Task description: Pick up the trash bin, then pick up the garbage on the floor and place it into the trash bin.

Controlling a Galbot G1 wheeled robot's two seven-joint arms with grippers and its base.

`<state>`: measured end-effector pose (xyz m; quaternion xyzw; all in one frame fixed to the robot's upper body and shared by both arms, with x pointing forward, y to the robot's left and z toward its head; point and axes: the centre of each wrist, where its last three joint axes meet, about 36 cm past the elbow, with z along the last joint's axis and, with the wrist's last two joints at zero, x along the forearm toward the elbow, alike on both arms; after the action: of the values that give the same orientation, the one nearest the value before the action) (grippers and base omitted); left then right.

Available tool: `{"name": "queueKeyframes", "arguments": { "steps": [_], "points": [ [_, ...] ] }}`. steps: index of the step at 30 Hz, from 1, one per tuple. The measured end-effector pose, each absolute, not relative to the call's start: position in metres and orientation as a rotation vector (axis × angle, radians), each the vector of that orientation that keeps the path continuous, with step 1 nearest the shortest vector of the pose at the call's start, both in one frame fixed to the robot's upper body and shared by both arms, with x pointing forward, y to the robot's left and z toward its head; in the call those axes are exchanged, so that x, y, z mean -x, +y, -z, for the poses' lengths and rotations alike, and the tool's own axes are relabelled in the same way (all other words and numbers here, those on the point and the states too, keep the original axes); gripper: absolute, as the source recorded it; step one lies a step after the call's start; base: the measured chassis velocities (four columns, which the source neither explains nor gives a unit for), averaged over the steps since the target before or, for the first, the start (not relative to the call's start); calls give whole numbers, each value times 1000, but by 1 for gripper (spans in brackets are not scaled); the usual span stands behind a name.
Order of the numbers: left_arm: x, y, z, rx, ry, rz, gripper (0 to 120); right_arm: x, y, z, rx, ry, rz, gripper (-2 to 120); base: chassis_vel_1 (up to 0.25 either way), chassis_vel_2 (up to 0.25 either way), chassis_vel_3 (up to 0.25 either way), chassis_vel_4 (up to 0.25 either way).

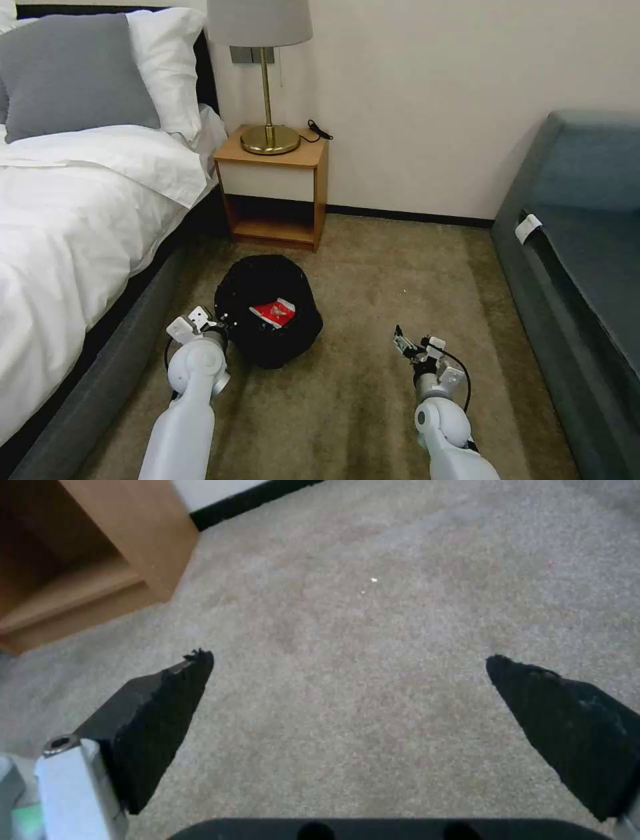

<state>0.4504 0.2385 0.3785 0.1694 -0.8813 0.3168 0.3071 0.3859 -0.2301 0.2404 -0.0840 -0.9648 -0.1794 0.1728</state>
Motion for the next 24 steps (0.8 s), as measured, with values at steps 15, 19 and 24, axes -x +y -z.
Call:
{"name": "queueKeyframes", "arguments": {
  "steps": [15,19,24],
  "points": [
    [-444,227,-375,-422,-2343,-759,47,-374,-244,-237,255,-2748,495,100,0,0,0,0],
    [-432,229,-379,-375,-2413,-724,65,-370,-242,-239,251,-2751,495,100,0,0,0,0],
    [-415,234,-380,-327,-2539,-606,79,-363,-239,-240,247,-2753,488,100,0,0,0,0]
  ]
}}
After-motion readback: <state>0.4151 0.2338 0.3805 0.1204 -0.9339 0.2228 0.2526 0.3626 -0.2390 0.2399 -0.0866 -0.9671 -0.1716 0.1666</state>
